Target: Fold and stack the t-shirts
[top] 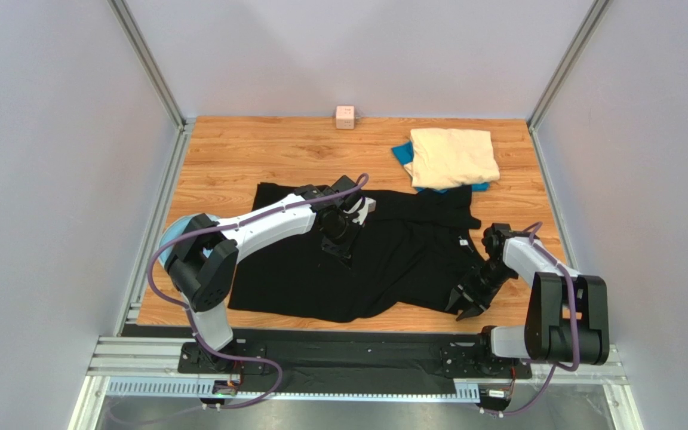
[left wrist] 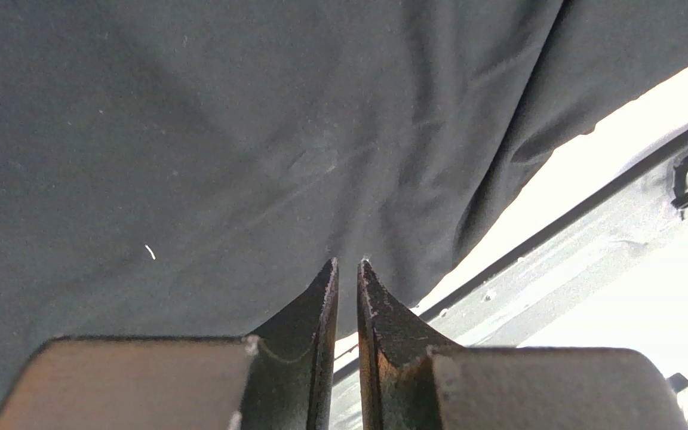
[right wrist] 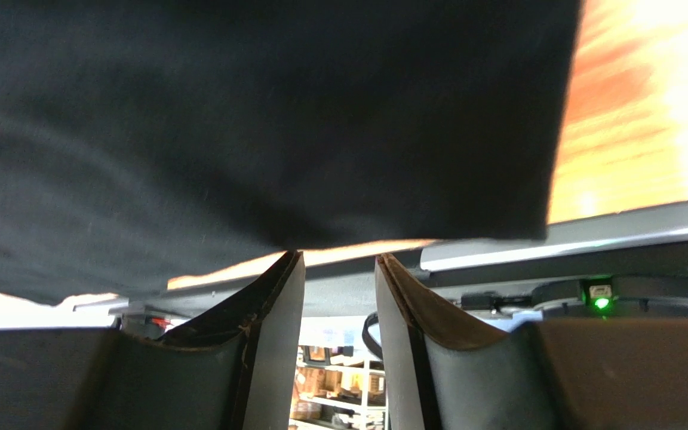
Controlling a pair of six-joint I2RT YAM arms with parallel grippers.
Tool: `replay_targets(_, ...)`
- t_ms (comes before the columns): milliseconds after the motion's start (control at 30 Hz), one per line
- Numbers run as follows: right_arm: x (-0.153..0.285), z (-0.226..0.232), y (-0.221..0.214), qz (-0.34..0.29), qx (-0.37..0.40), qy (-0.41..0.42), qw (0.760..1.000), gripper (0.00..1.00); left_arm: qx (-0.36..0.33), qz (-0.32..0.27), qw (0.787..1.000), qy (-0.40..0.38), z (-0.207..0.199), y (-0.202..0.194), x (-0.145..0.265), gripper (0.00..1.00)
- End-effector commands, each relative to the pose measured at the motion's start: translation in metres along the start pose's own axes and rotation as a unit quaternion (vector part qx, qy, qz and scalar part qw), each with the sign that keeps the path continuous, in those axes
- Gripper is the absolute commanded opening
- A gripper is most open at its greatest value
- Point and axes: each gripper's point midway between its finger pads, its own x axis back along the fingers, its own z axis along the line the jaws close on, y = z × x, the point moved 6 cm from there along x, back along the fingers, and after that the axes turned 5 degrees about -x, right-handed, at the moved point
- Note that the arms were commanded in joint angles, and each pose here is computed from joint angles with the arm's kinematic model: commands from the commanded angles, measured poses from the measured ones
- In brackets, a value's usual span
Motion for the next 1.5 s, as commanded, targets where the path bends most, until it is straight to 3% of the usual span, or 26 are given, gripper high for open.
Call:
replay_targets(0, -0.007, -0.001, 0.011, -0.032, -0.019, -0.013, 0.999, 0.40, -0.016, -0.022, 0.999, -0.017, -0.005, 0.003, 0.012, 0.19)
replay_targets(433, -0.002, -0.013, 0.019, -0.110, -0.054, -0.047, 0.991, 0.40, -0.012, -0.019, 0.999, -0.027, -0.007, 0.005, 0.010, 0.19)
replay_targets(1267, -0.021, 0.002, 0.039, -0.083, -0.049, -0.087, 0.992, 0.34, -0.007, -0.029, 0.999, -0.029, -0.010, 0.004, 0.020, 0.18)
replay_targets(1467, -0.029, 0.005, 0.041, -0.079, -0.059, -0.081, 0.992, 0.26, -0.002, -0.035, 0.999, -0.026, -0.010, 0.001, 0.026, 0.18)
